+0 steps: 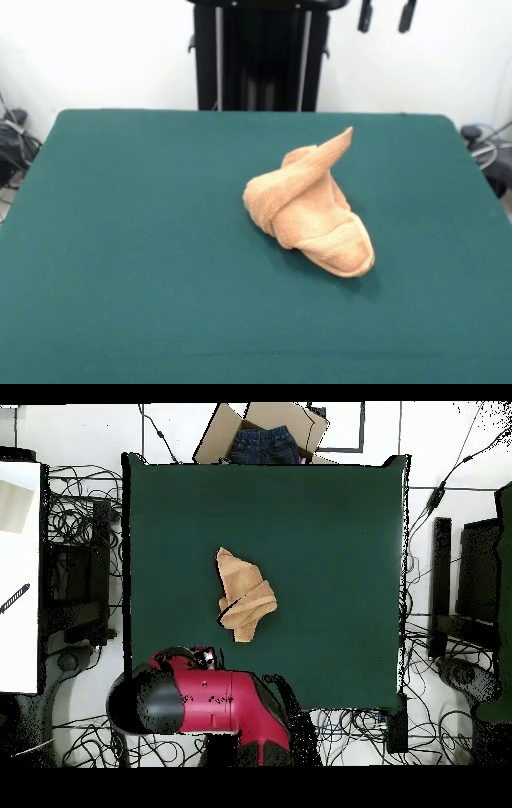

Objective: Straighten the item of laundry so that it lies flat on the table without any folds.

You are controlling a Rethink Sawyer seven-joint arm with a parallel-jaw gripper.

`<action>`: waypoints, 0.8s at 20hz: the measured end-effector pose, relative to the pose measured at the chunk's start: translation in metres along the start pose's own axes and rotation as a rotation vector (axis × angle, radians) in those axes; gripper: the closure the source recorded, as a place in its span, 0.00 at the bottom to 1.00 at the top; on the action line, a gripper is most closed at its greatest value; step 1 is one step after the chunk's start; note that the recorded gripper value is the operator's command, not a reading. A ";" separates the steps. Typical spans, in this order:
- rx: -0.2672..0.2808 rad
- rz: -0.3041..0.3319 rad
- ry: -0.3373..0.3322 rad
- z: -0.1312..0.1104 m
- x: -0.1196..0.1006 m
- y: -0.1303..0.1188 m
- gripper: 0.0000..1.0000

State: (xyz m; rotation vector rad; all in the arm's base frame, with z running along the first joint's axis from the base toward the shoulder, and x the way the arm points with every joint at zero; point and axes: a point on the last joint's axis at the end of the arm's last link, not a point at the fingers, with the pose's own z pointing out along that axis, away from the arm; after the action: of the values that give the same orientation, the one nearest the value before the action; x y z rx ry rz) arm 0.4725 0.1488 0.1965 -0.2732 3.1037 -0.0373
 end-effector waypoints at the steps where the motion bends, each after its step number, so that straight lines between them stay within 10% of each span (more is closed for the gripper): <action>1: 0.001 0.007 -0.004 0.007 -0.003 -0.004 0.00; 16: 0.007 0.059 -0.024 0.079 -0.035 -0.038 0.00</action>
State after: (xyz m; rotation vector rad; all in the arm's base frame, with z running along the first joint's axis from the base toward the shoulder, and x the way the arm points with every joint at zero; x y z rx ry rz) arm 0.5161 0.1160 0.1199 -0.1803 3.0856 -0.0442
